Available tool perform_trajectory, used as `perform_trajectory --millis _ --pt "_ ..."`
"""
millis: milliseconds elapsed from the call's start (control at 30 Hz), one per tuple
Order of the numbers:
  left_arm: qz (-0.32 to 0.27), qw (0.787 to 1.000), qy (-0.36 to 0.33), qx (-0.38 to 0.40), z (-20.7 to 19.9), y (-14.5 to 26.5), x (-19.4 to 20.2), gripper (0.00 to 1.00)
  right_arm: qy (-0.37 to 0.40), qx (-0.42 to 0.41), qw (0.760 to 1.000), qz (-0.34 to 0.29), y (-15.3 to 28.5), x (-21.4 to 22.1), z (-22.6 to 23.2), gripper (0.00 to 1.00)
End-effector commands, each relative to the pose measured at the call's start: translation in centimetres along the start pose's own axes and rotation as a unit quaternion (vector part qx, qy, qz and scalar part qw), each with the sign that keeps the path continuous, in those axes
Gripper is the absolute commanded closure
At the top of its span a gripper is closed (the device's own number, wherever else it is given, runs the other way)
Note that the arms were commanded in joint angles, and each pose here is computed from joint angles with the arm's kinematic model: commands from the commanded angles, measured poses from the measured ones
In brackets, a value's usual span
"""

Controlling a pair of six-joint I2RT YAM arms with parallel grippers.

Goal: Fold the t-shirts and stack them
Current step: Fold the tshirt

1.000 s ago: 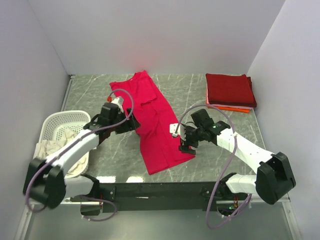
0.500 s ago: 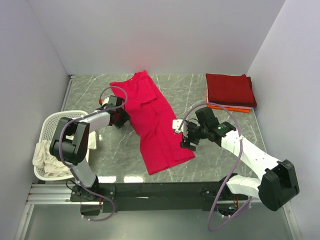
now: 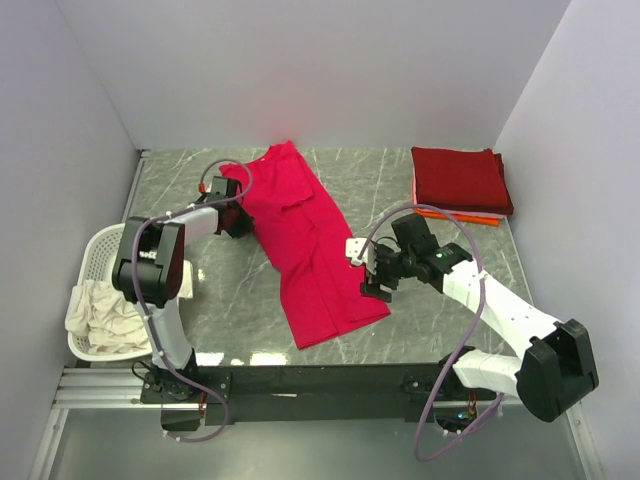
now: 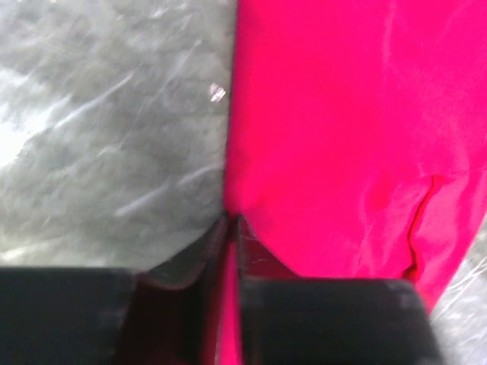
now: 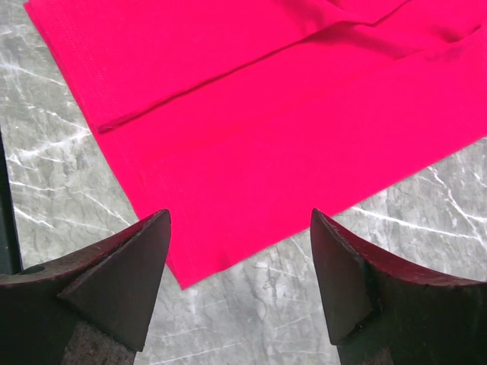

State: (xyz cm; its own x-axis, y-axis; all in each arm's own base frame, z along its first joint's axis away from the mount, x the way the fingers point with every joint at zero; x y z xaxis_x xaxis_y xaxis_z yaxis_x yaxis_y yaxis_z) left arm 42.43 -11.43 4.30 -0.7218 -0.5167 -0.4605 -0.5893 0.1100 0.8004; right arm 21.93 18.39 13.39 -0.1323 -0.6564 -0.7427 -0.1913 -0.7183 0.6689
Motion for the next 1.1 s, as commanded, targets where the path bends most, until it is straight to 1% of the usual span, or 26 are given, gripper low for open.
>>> perform_trajectory --millis 0,67,200,267,300,367,433,500,600,633,667,700,733,767,833,867,933,1000,1033,1067 --pt "0.024 0.999 -0.026 -0.019 1.1 -1.3 0.1 0.91 0.000 -0.008 1.000 -0.014 0.2 -1.0 -0.2 0.21" --pt "0.029 0.999 -0.030 -0.028 1.5 -1.6 -0.2 0.99 0.000 -0.011 1.000 -0.013 0.2 -1.1 -0.2 0.21" --pt "0.007 0.997 -0.031 -0.069 3.5 -0.9 -2.4 1.00 0.003 -0.018 1.000 -0.009 0.2 -0.8 0.2 0.21" --pt "-0.001 0.996 -0.034 -0.086 4.4 -0.3 -3.4 1.00 0.021 -0.042 0.999 -0.005 0.1 -0.5 0.9 0.21" --pt "-0.009 0.996 -0.029 -0.086 4.7 0.1 -4.6 1.00 0.015 -0.060 0.998 0.006 0.0 0.2 1.5 0.21" --pt "-0.003 0.995 -0.034 -0.091 5.1 0.5 -5.2 1.00 0.039 -0.092 0.995 0.011 -0.4 0.6 2.5 0.21" --pt "-0.002 0.996 -0.051 -0.079 4.5 0.9 -5.8 0.99 0.051 -0.113 0.992 0.024 -0.9 1.2 3.6 0.21" --pt "0.011 0.997 -0.071 -0.037 3.2 1.6 -5.5 0.95 0.072 -0.106 0.991 0.038 -1.4 2.0 3.7 0.21" --pt "0.009 0.996 -0.092 0.008 1.8 3.7 -5.5 0.79 0.116 -0.104 0.987 0.051 -2.0 2.5 4.4 0.18" --pt "0.002 0.995 -0.100 0.023 1.3 4.6 -5.6 0.67 0.142 -0.106 0.983 0.054 -2.3 2.6 4.7 0.17" --pt "-0.026 0.993 -0.110 0.045 0.3 6.9 -6.6 0.61 0.165 -0.104 0.980 0.050 -2.4 2.5 4.8 0.16" --pt "-0.034 0.989 -0.132 0.063 0.1 7.7 -6.3 0.56 0.176 -0.110 0.977 0.057 -2.8 3.3 5.3 0.13" --pt "-0.047 0.985 -0.148 0.081 -0.4 9.0 -6.4 0.47 0.196 -0.109 0.973 0.060 -3.0 3.5 5.4 0.12" --pt "-0.065 0.979 -0.162 0.108 -1.3 11.3 -6.4 0.42 0.215 -0.109 0.968 0.066 -3.5 3.6 5.6 0.11" --pt "-0.083 0.963 -0.210 0.148 -2.3 13.5 -6.0 0.38 0.224 -0.111 0.965 0.075 -4.1 4.0 5.7 0.11" --pt "-0.099 0.953 -0.232 0.170 -3.3 15.5 -5.7 0.37 0.222 -0.118 0.964 0.083 -4.6 4.3 5.7 0.11" --pt "-0.089 0.933 -0.280 0.207 -4.0 16.9 -3.5 0.37 0.224 -0.111 0.964 0.094 -5.0 4.5 5.1 0.11" --pt "-0.083 0.907 -0.333 0.245 -5.5 18.9 -0.1 0.35 0.230 -0.097 0.963 0.106 -5.7 4.9 4.3 0.11" --pt "-0.073 0.898 -0.348 0.260 -6.0 19.7 1.6 0.34 0.231 -0.094 0.962 0.109 -5.8 5.0 4.2 0.11" --pt "-0.066 0.878 -0.373 0.291 -7.2 21.4 4.6 0.34 0.229 -0.094 0.962 0.115 -6.1 5.3 4.0 0.12"
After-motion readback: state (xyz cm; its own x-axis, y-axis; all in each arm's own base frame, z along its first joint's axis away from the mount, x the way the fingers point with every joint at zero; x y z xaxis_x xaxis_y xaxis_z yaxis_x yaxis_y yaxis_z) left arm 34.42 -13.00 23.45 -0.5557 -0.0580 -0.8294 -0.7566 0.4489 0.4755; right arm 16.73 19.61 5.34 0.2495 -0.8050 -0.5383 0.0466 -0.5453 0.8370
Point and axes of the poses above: each gripper's point midway between its finger pads, its own y axis back along the fingers, its own z axis along the line the jaws close on, x = y × z, the point moved 2 cm from there along y, back along the fingers, and after that the axes turned 11 degrees about -y, right-handed, at the moved point
